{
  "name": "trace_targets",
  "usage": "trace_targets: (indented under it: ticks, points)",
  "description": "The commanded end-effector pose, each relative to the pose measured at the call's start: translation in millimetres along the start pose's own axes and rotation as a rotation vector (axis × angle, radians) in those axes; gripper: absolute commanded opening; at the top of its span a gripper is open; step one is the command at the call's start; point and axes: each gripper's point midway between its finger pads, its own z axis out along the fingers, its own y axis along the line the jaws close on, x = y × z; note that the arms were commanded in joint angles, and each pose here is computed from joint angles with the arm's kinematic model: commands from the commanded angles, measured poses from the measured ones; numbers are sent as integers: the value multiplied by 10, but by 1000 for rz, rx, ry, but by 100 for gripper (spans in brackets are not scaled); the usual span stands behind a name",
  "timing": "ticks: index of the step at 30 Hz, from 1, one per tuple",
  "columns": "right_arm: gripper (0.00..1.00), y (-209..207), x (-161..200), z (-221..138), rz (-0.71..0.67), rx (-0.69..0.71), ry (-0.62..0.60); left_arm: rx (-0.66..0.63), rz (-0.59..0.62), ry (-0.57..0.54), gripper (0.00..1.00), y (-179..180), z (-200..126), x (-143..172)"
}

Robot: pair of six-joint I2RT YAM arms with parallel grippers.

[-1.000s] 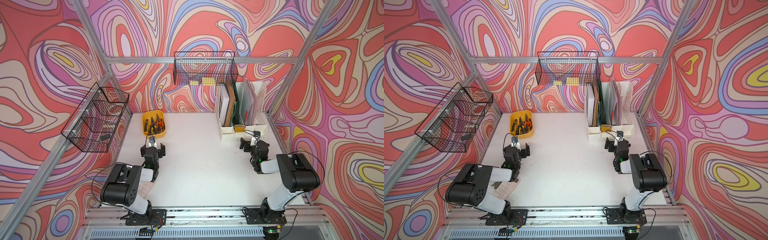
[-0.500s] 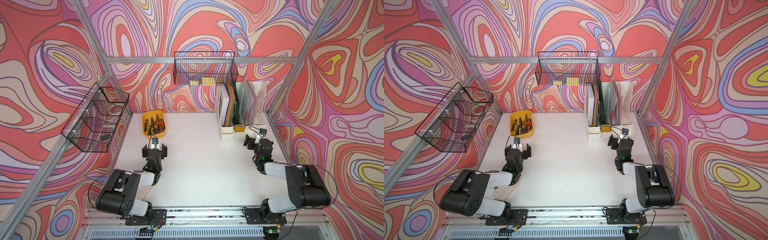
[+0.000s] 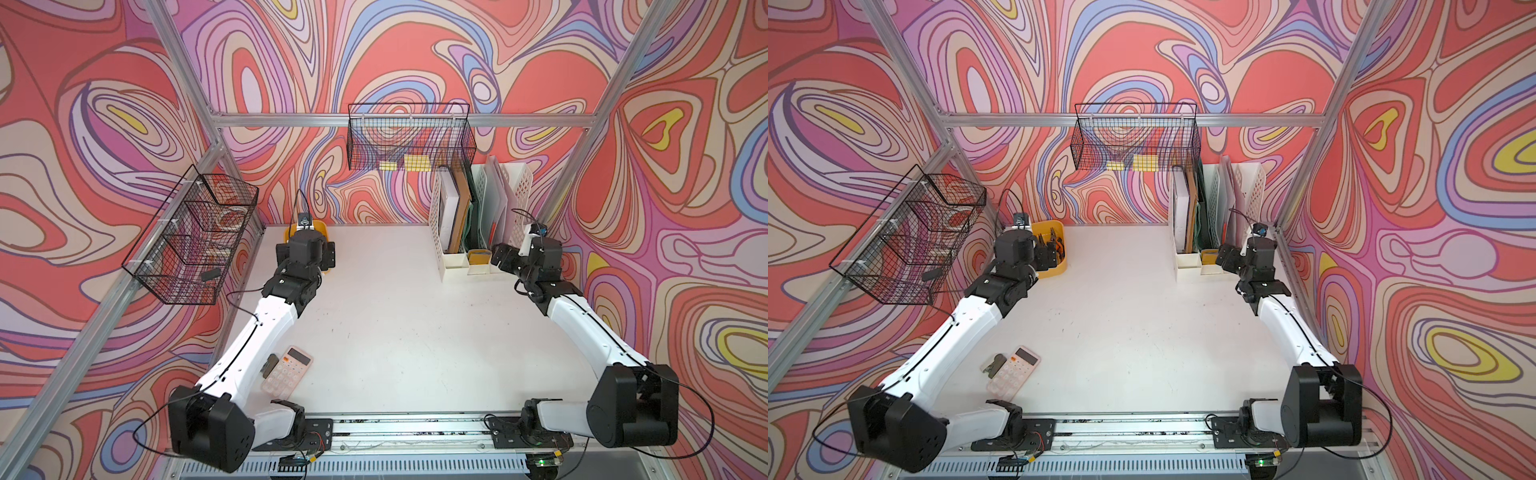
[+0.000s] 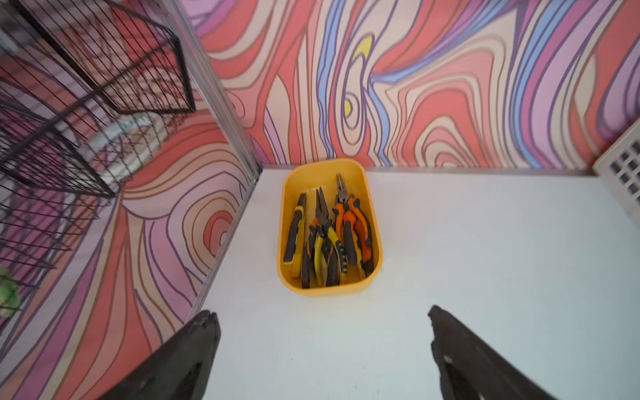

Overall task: Take the pliers out of the storage box
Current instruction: Move the storage box to the center of the board.

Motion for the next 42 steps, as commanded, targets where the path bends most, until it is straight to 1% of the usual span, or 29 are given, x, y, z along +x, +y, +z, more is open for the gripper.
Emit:
trace_targets:
  ticks: [1,4,7,11,14,18,21,24,28,29,36,38,42]
  points:
    - [82,285,126,-198,-2,-151,74,-37,58,272,100,-20,204,480]
    - [79,483,172,-319,-47,-232,90,-41,31,356,98,-95,459,491]
    - [77,661,260,-434,-124,-270,109,-45,-12,415,95,-116,687,492]
    - [75,849,428,-523,-197,-295,139,-29,-67,452,88,-110,959,498]
    - [72,927,533,-543,-223,-291,150,5,-59,488,86,-136,1162,514]
    - [69,975,636,-553,-233,-272,145,18,-46,551,80,-118,1396,560]
    - [67,1029,741,-538,-240,-277,157,3,-68,562,77,-20,1521,545]
    - [65,1100,879,-502,-260,-282,186,-35,-100,553,69,161,1618,527]
    - [63,1209,1033,-468,-293,-290,215,-100,-67,534,57,381,1710,486]
    - [63,1233,1059,-462,-296,-295,219,-118,-67,533,56,440,1731,490]
    - [62,1343,1255,-403,-307,-321,249,-183,-82,509,57,643,1868,521]
    - [62,1386,1313,-400,-315,-329,257,-202,-99,502,61,707,1909,537]
    - [62,1462,1395,-425,-332,-344,259,-217,-127,499,65,801,2024,587]
